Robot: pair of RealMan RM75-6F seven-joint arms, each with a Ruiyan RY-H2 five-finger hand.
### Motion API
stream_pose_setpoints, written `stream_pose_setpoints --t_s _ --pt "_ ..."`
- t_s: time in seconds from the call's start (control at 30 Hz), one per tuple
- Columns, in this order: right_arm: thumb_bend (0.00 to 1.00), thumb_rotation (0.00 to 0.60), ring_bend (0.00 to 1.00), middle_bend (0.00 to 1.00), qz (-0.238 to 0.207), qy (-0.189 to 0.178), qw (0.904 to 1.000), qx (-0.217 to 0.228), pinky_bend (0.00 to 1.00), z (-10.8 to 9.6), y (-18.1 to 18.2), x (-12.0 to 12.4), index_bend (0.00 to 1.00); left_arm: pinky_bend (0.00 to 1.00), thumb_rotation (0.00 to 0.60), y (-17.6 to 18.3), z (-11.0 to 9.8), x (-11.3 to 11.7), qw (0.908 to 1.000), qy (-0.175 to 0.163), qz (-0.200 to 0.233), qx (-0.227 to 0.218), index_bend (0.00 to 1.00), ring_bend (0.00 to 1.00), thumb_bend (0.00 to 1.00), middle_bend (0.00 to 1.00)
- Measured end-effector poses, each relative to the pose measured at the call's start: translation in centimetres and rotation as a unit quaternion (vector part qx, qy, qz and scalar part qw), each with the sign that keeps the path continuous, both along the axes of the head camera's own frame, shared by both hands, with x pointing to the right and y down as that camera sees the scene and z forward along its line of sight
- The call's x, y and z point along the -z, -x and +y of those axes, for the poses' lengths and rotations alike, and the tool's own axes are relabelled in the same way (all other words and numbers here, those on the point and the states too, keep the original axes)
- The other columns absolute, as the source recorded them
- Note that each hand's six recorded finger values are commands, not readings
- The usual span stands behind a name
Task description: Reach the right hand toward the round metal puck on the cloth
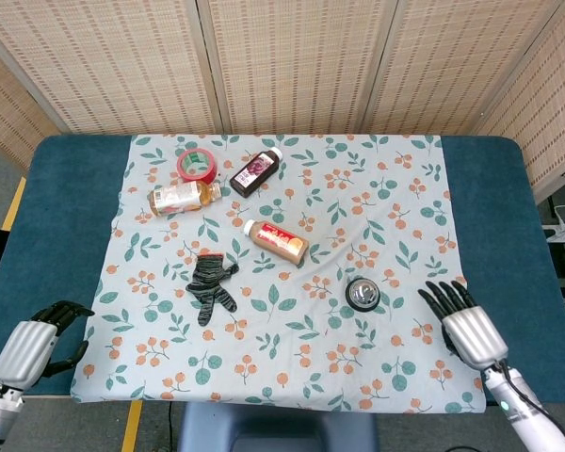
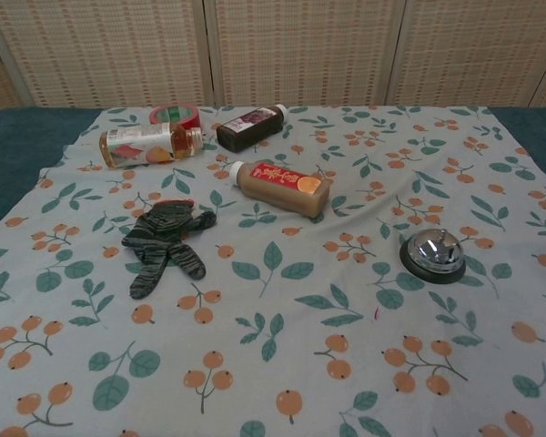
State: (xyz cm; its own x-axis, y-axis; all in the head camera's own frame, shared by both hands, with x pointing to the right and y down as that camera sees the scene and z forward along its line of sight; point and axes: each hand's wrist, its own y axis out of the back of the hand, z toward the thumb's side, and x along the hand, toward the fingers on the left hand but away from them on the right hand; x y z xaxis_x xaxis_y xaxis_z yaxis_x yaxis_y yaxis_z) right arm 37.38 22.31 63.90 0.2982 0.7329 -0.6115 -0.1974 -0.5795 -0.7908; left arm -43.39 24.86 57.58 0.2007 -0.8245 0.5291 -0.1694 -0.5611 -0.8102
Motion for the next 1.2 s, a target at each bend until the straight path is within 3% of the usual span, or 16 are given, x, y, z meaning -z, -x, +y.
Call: stream_pose_setpoints --t_s 0.13,0.27,0.7,0.87,1.2 --pt "0.88 0.6 0.0 0.0 -0.012 0.002 0.9994 0.033 0.04 -1.6 2.6 -2.4 0.0 0.36 0.6 -0.4 0.2 0.2 0.9999 -0.004 0.0 -0.01 0.31 0.21 0.39 0.29" --pt "1.0 0.6 0.0 0.0 -0.027 0.0 0.9977 0.061 0.04 -2.6 5.1 -4.3 0.0 0.36 0.6 -0.3 0.2 -0.1 1.0 0.003 -0.002 -0.008 0.31 0.21 0.39 0.29" --pt "1.0 0.6 0.0 0.0 -0.032 0.037 0.9949 0.088 0.04 -3.8 9.1 -9.7 0.0 0.36 0.6 -0.1 0.1 0.2 1.0 0.002 0.004 -0.004 0.31 0.21 0.39 0.29" --pt "1.0 0.6 0.0 0.0 -0.034 0.04 0.9953 0.081 0.04 -4.4 9.3 -10.8 0.0 0.36 0.6 0.1 0.0 0.2 1.0 0.001 0.004 0.0 0.31 0.22 0.39 0.29" --pt "1.0 0.6 0.0 0.0 -0.031 0.035 0.9955 0.082 0.04 -4.5 8.7 -10.6 0.0 0.36 0.6 -0.1 0.1 0.1 1.0 0.002 0.003 -0.006 0.31 0.21 0.39 0.29"
